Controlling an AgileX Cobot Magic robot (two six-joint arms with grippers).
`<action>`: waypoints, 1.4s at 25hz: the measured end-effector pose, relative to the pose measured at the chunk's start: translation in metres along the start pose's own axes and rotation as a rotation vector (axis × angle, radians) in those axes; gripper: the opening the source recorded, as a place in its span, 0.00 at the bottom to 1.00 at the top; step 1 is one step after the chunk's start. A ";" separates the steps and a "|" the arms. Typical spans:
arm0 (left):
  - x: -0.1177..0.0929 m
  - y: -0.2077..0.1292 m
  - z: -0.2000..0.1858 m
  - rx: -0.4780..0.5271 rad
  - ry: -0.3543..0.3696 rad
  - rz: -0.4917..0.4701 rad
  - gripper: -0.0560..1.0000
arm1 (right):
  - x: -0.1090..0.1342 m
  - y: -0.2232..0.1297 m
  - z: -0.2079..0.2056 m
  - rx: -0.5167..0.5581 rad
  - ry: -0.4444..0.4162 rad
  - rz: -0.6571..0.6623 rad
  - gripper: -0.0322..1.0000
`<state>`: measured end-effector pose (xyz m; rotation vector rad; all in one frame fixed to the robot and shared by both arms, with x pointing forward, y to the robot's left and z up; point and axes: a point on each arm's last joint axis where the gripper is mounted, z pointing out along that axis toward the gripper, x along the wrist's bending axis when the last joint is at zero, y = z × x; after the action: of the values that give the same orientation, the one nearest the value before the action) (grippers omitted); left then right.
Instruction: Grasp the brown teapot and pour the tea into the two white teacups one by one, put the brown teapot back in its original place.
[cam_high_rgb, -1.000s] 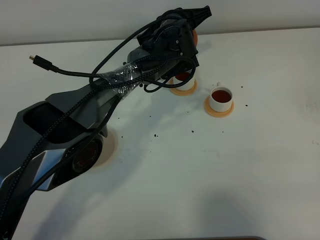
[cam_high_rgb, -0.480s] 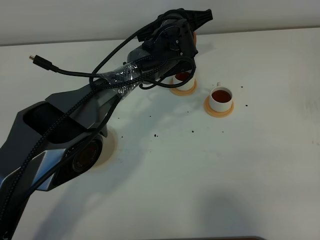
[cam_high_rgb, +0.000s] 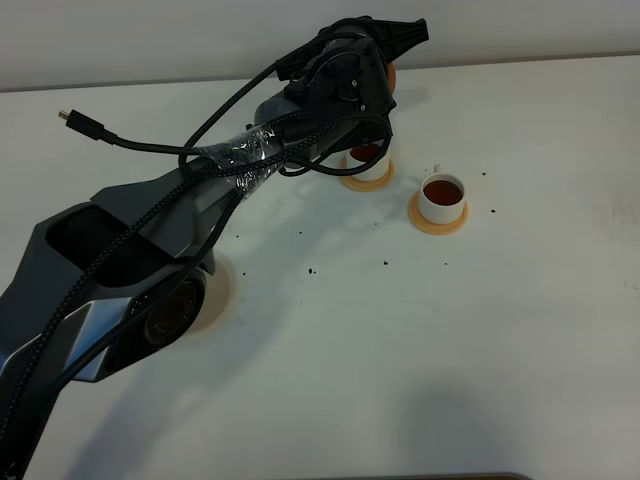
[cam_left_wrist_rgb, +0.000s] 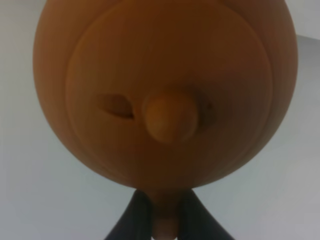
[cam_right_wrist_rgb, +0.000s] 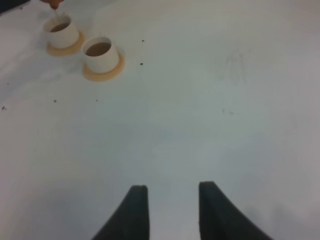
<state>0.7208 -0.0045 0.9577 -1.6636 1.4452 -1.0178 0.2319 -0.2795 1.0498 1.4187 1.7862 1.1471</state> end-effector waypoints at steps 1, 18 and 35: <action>0.000 0.000 0.000 0.000 0.002 0.001 0.16 | 0.000 0.000 0.000 0.000 0.000 0.000 0.26; 0.002 0.000 0.000 0.004 0.022 0.007 0.16 | 0.000 0.000 0.000 0.000 0.000 0.000 0.26; 0.002 0.000 0.000 0.004 0.025 0.008 0.16 | 0.000 0.000 0.000 0.000 0.000 0.000 0.26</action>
<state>0.7211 -0.0066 0.9583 -1.6466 1.4637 -1.0397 0.2319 -0.2795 1.0498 1.4187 1.7862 1.1471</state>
